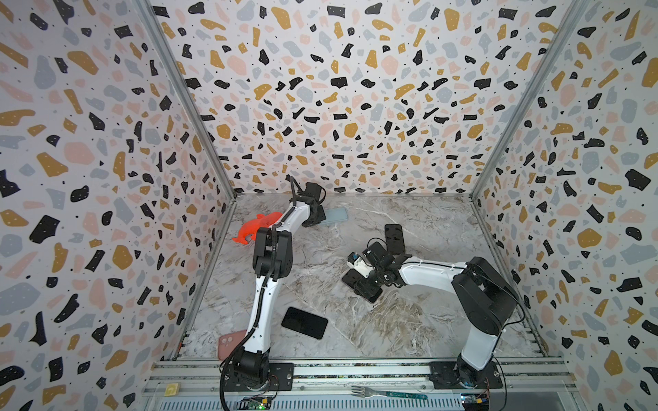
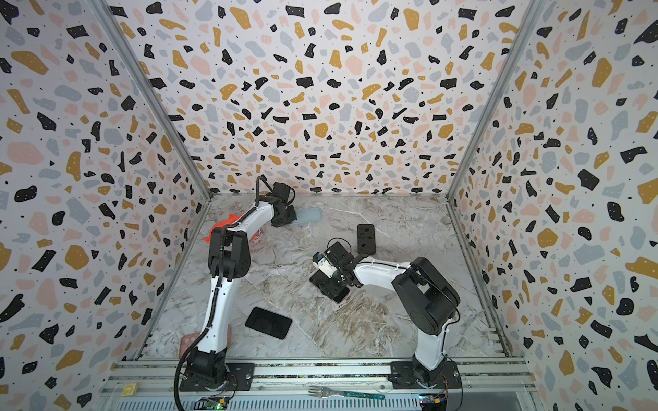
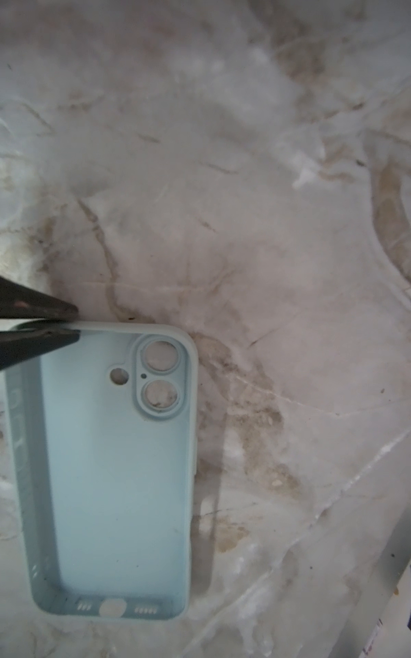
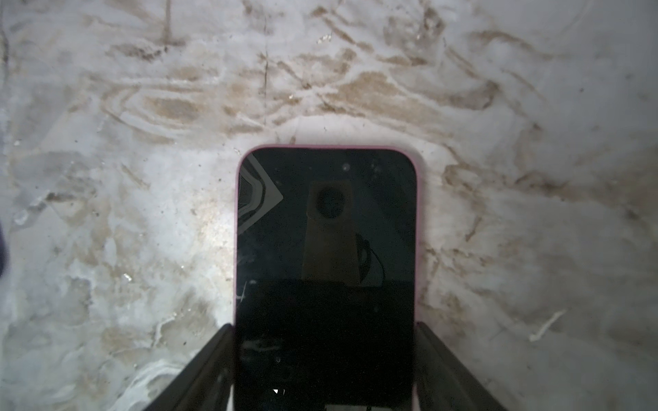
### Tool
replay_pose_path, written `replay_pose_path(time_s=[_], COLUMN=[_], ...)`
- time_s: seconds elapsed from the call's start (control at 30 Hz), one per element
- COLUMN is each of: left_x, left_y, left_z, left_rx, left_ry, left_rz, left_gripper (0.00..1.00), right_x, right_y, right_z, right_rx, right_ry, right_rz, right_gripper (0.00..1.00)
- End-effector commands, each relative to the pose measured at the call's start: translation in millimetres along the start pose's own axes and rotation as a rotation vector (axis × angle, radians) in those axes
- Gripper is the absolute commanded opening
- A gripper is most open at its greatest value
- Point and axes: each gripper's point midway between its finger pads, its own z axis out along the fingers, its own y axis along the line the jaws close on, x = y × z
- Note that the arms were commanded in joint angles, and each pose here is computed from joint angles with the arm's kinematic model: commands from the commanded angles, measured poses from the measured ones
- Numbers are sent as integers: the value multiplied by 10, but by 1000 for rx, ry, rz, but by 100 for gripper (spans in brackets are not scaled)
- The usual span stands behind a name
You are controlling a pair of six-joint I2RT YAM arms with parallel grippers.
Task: Put the phone into the phone case
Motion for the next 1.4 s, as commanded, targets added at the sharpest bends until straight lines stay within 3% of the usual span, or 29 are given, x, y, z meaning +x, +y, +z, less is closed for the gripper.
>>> replay_pose_path(time_s=[0.0, 0.27, 0.67, 1.03, 1.1, 1.2, 1.37], left_x=[32, 309, 1201, 1919, 1997, 2050, 1962], left_y=[42, 26, 240, 338, 321, 294, 213], left_z=[21, -213, -705, -962, -1001, -1056, -1271], left_rx=[-22, -38, -121, -80, -57, -28, 33], left_ry=[17, 81, 195, 269, 274, 273, 220], left_rz=[46, 163, 354, 439, 429, 420, 384], left_gripper=[6, 0, 0, 1, 6, 31, 50], right_x=[-70, 44, 243, 284, 266, 222, 178], right_y=[74, 167, 374, 452, 469, 503, 515], right_z=[-190, -311, -453, -589, -591, -583, -528], right_rx=[-12, -21, -44, -46, -50, -59, -61], right_ry=[-36, -54, -85, -129, -141, -162, -174], right_rz=[7, 12, 1, -3, -5, -11, -17], right_gripper=[59, 59, 59, 59, 59, 59, 58])
